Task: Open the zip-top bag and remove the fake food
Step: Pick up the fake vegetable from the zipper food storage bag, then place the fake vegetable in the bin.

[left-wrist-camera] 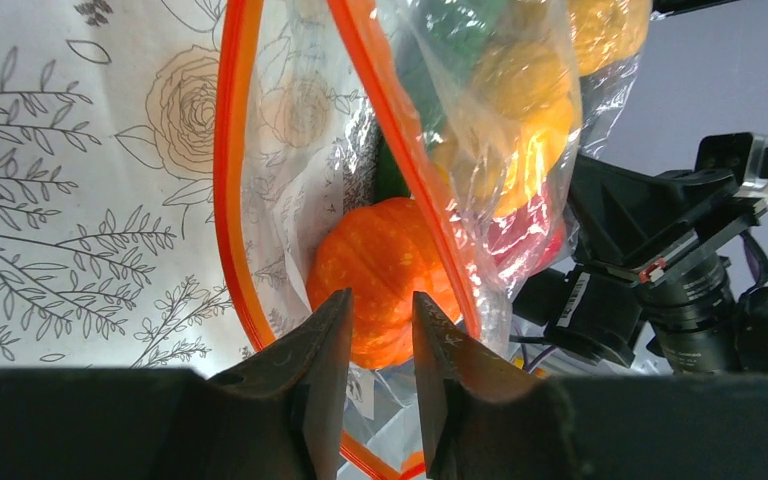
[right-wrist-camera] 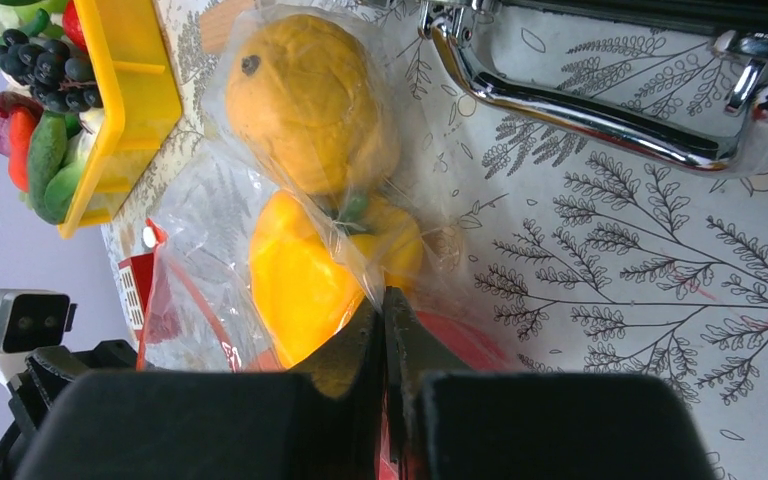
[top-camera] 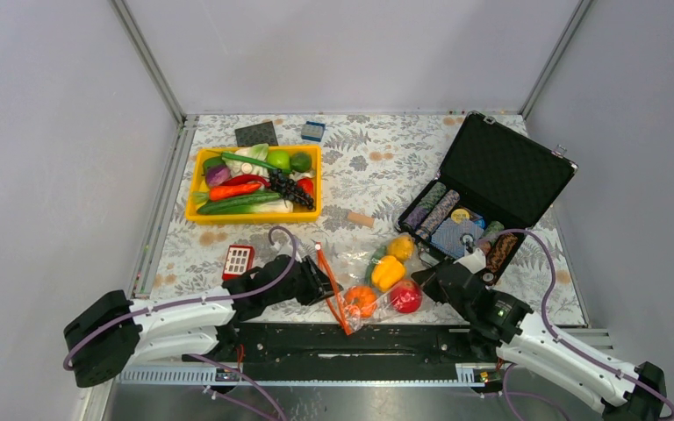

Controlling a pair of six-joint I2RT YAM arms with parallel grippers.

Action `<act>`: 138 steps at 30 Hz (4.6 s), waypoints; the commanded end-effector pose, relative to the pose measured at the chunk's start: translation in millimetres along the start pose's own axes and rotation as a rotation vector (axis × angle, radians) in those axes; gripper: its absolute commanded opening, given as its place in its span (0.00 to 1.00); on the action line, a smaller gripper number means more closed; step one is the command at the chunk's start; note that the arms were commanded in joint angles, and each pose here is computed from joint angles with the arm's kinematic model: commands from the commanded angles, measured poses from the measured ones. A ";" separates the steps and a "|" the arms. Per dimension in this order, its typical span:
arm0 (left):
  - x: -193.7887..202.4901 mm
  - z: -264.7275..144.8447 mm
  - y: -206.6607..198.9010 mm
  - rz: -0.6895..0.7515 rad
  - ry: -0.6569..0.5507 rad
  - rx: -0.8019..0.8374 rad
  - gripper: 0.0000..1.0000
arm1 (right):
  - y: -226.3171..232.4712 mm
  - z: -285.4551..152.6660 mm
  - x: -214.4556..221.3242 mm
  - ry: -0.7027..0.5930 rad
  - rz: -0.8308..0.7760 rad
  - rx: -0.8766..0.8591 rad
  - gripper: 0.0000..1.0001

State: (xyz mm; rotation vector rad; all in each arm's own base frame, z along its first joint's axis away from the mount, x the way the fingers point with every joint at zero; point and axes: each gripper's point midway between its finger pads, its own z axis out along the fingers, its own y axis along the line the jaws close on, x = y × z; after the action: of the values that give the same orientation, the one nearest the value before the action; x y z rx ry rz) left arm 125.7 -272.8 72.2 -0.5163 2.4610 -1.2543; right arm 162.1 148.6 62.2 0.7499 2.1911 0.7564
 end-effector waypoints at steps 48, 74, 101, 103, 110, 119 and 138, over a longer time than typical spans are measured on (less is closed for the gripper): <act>67.5 17.8 -34.8 0.154 0.231 0.283 0.71 | -13.3 17.0 35.0 0.137 -0.011 0.052 0.00; 71.7 17.2 -52.8 0.142 0.223 0.316 0.50 | -13.0 17.1 35.2 0.140 -0.030 0.056 0.00; -46.0 -64.0 15.1 0.244 -0.155 -0.175 0.47 | -32.2 -17.3 -35.7 -0.155 -0.057 0.124 0.00; -65.6 -78.6 10.3 0.261 -0.213 -0.206 0.47 | -31.4 -16.1 -34.0 -0.149 -0.058 0.120 0.00; -128.4 -117.7 -20.1 0.335 -0.332 -0.284 0.48 | -28.0 -12.7 -28.9 -0.128 -0.061 0.104 0.00; -229.7 -143.8 -46.9 0.266 -0.450 -0.307 0.45 | -26.6 -13.5 -26.1 -0.114 -0.052 0.082 0.00; -338.9 -151.4 -43.1 0.194 -0.512 -0.329 0.45 | -23.3 -15.5 -28.1 -0.113 -0.085 0.085 0.00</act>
State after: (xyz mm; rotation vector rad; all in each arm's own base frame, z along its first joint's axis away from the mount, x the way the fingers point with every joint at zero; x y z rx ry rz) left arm 339.6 -37.1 204.2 -0.6763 2.2877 -0.5343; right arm 155.9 108.8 55.5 0.7247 2.1800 0.5602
